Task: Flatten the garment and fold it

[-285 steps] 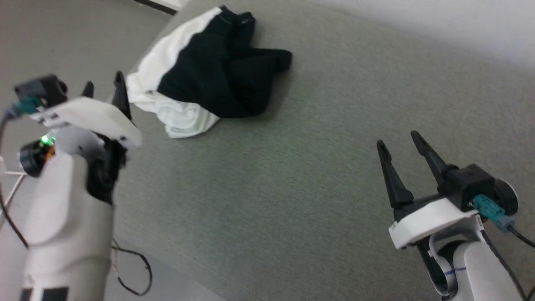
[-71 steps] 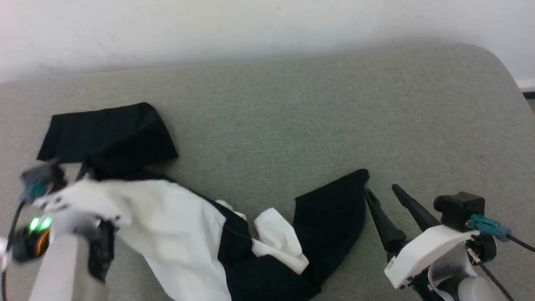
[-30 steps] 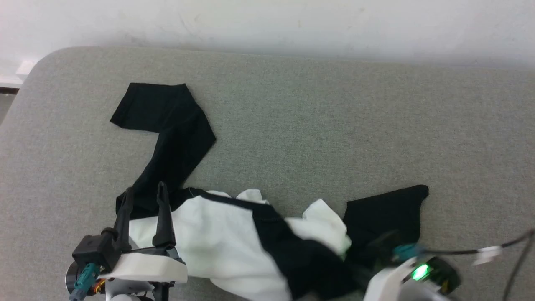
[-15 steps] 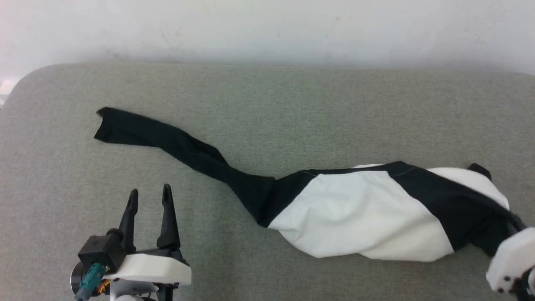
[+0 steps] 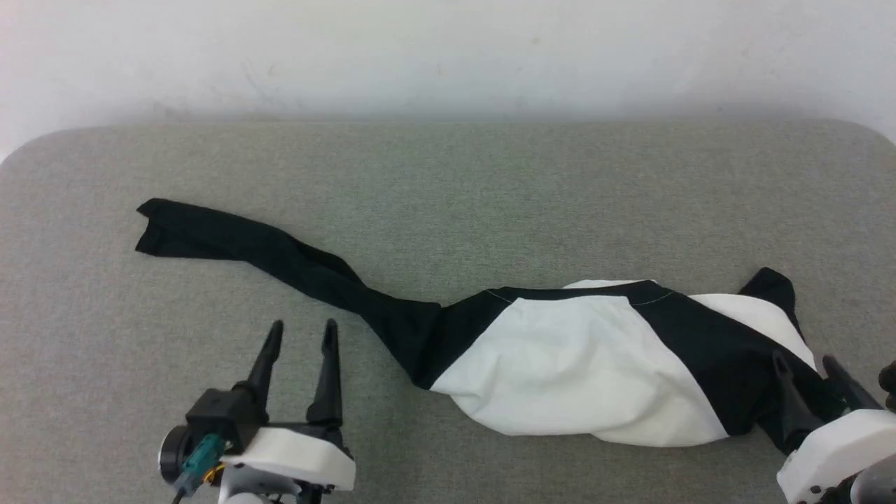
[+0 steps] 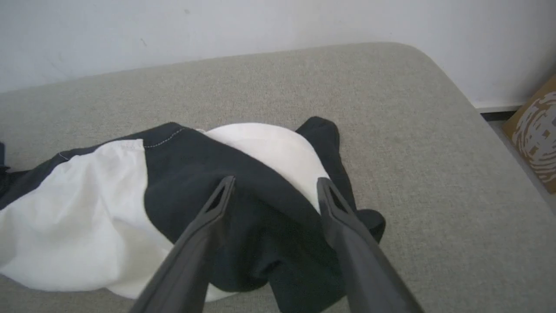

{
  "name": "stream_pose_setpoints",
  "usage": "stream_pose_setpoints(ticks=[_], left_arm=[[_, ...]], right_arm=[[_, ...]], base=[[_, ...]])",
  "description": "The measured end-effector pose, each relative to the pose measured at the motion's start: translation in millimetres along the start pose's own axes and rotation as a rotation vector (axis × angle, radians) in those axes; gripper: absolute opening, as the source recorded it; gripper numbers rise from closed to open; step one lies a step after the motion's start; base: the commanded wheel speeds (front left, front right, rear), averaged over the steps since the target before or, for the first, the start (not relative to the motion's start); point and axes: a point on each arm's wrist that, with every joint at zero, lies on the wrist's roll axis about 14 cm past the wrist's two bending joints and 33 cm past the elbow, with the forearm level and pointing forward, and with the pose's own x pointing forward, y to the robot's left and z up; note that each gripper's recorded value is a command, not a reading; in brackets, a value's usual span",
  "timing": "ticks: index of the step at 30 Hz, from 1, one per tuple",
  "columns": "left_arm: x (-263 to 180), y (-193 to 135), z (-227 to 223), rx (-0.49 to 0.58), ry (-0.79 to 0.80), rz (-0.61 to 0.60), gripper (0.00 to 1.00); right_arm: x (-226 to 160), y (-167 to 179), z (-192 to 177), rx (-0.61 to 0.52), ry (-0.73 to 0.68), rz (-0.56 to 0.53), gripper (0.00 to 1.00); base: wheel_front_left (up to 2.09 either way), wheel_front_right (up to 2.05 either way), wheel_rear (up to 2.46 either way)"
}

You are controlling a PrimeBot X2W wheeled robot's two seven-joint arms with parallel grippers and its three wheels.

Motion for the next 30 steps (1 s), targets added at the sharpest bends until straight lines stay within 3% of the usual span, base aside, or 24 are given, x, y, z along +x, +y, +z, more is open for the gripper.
stream_pose_setpoints(ticks=[7, 14, 23, 27, 28, 29, 30], left_arm=[[24.3, -59.3, 1.9, 0.087, 0.049, -0.255, 1.0], [46.6, -115.5, -36.7, 0.284, 0.281, -0.505, 1.0], [62.3, -92.5, -114.8, 0.594, 0.738, -0.526, 1.0], [57.1, -103.6, -132.0, 0.623, 0.866, -0.592, 1.0], [54.9, -105.6, -134.8, 0.627, 0.907, -0.61, 0.63], [53.2, -106.7, -136.5, 0.632, 0.945, -0.626, 0.63], [51.6, -107.7, -137.0, 0.637, 0.977, -0.643, 0.32]], right_arm=[[-20.3, 6.3, 53.9, -0.036, -0.31, 0.009, 1.0], [-29.6, 18.1, 59.6, -0.053, -0.354, 0.034, 1.0], [-21.4, 19.2, 48.3, -0.017, -0.321, 0.038, 1.0], [-18.6, 15.2, 41.5, -0.009, -0.302, 0.024, 1.0], [-17.3, 13.5, 40.3, -0.008, -0.298, 0.019, 1.0], [-16.2, 11.8, 39.6, -0.006, -0.295, 0.014, 1.0], [-15.3, 10.5, 39.6, -0.006, -0.297, 0.01, 1.0]], base=[[0.0, 0.0, 0.0], [0.0, 0.0, 0.0], [0.0, 0.0, 0.0], [0.0, 0.0, 0.0], [0.0, 0.0, 0.0], [0.0, 0.0, 0.0], [0.0, 0.0, 0.0]])
